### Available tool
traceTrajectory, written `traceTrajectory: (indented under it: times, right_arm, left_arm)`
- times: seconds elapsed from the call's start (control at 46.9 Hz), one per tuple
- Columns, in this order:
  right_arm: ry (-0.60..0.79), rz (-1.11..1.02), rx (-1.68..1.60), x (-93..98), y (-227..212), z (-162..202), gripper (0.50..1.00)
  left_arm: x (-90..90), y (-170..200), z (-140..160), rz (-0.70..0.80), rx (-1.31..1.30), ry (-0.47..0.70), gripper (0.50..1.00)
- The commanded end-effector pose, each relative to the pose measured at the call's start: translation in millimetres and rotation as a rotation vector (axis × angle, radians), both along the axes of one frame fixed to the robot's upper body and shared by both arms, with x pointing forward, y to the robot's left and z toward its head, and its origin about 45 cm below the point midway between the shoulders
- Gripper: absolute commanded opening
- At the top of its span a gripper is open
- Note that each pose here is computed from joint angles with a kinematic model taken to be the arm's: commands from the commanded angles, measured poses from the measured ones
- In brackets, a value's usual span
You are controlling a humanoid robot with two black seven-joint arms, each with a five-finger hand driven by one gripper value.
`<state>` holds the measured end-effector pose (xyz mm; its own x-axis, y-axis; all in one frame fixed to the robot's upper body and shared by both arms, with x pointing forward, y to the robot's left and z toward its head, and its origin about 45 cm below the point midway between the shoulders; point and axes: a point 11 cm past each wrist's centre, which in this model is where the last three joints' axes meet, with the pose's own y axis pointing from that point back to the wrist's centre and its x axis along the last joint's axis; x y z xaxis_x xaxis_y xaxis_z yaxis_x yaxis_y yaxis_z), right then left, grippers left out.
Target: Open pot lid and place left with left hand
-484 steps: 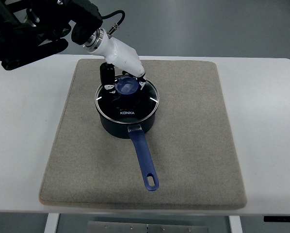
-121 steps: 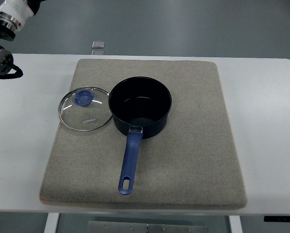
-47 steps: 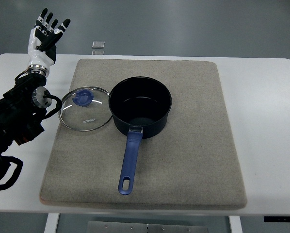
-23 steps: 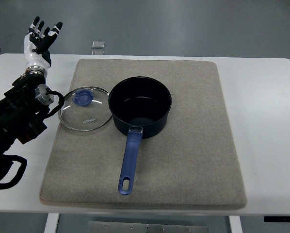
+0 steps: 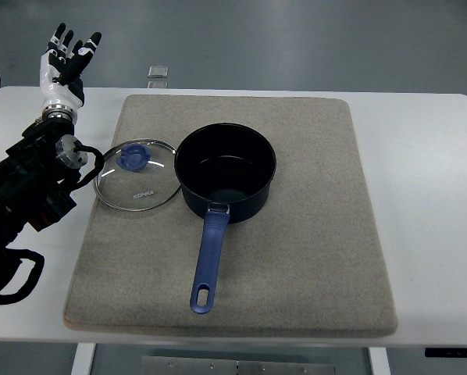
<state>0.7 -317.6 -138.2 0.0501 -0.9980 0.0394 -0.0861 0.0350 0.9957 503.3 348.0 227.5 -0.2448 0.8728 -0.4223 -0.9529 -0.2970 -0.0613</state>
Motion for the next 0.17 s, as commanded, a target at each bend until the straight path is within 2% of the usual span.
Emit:
traceTrajectory:
  times: [0.0,0.149]
  right_arm:
    - [0.000,-0.002,0.003,0.2,0.3,0.0,0.917]
    - [0.000,0.008,0.007,0.7,0.8,0.0,0.917]
  left_arm:
    - [-0.3,2.4,0.6,0.003,0.002,-0.001,0.958]
    - [0.0,2.0,1.3,-0.008,-0.002,-0.007,0.958]
